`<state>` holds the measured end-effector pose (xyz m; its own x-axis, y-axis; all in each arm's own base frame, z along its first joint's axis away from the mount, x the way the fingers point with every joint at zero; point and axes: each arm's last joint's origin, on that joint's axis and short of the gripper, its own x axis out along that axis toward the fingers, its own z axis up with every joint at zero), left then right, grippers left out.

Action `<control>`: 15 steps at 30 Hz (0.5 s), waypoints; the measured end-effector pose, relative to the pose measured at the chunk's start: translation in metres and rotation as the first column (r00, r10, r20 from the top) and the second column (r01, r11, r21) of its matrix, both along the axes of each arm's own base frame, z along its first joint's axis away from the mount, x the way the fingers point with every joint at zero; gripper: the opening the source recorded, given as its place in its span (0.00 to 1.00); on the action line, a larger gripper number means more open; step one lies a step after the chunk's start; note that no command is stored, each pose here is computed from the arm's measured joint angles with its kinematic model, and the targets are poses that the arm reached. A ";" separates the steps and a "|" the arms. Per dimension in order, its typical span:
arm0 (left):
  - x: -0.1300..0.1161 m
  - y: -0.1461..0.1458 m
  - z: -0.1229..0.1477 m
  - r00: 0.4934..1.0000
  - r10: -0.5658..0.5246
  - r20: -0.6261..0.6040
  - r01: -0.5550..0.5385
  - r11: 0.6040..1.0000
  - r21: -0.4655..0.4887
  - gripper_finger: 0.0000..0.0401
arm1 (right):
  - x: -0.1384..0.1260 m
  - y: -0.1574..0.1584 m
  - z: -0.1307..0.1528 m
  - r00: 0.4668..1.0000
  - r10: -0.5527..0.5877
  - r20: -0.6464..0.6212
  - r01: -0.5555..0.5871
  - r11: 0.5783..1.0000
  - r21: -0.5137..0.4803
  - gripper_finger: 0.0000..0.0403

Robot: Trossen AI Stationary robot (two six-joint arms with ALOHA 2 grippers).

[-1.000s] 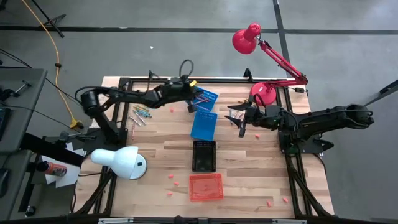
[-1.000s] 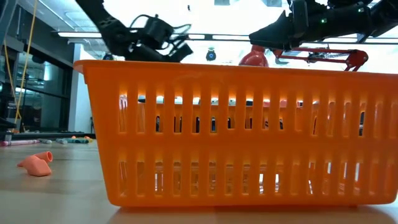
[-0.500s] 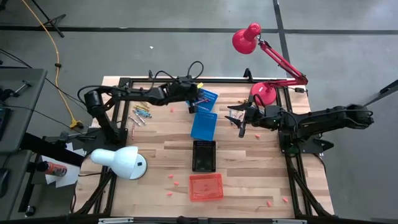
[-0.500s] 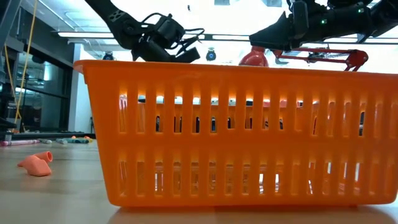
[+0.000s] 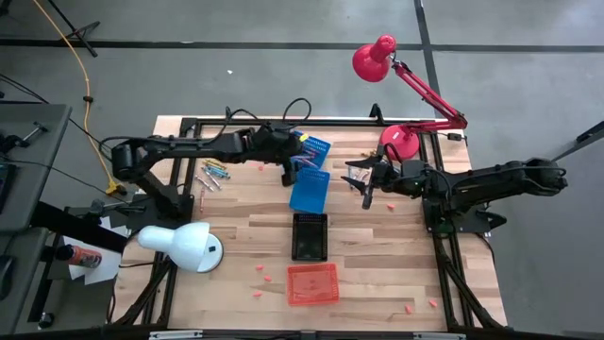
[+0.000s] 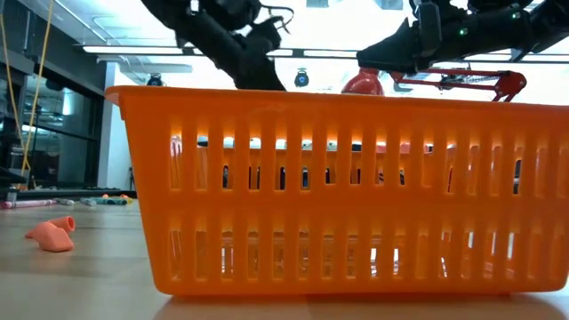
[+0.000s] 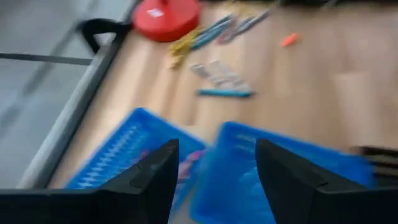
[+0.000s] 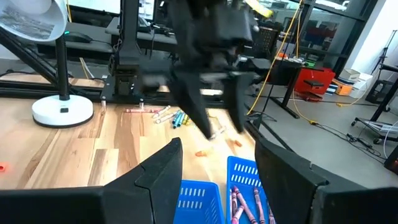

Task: Sort crayons
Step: Put the pink crayon into the top blue bin

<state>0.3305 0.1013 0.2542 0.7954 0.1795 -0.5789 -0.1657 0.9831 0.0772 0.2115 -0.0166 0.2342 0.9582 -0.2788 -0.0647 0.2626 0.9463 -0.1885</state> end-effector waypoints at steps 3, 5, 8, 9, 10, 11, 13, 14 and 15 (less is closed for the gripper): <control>-0.012 -0.014 -0.003 0.993 -0.059 0.098 0.064 0.997 -0.041 0.50 | 0.000 0.000 -0.001 1.000 -0.001 0.000 0.001 1.000 0.021 0.49; -0.021 -0.023 -0.007 0.977 -0.074 0.198 0.081 0.996 -0.028 0.50 | 0.000 0.000 -0.001 1.000 -0.003 0.000 0.003 0.999 0.038 0.49; -0.041 -0.036 -0.018 0.935 -0.083 0.345 0.097 0.995 -0.023 0.50 | 0.000 0.000 -0.002 1.000 -0.003 -0.008 0.003 0.999 0.041 0.49; -0.048 -0.040 -0.024 0.920 -0.082 0.382 0.096 0.995 -0.018 0.50 | 0.000 0.000 -0.002 1.000 -0.003 -0.013 0.003 0.999 0.038 0.49; -0.055 -0.043 -0.029 0.903 -0.079 0.423 0.092 0.996 -0.011 0.50 | 0.000 0.000 -0.002 1.000 -0.003 -0.014 0.003 0.999 0.038 0.49; -0.060 -0.046 -0.032 0.883 -0.081 0.463 0.090 0.996 0.002 0.50 | 0.000 0.000 -0.002 1.000 -0.003 -0.015 0.003 0.999 0.037 0.49; -0.072 -0.050 -0.037 0.847 -0.075 0.526 0.066 0.997 0.035 0.50 | 0.000 0.000 -0.002 1.000 -0.003 -0.016 0.004 0.999 0.037 0.49; -0.076 -0.052 -0.039 0.837 -0.070 0.543 0.050 0.997 0.052 0.50 | 0.000 0.000 -0.002 1.000 -0.005 -0.015 0.005 0.999 0.036 0.49; -0.080 -0.052 -0.041 0.831 -0.065 0.552 0.031 0.997 0.071 0.50 | 0.000 -0.001 -0.002 1.000 -0.007 -0.016 0.008 0.999 0.036 0.49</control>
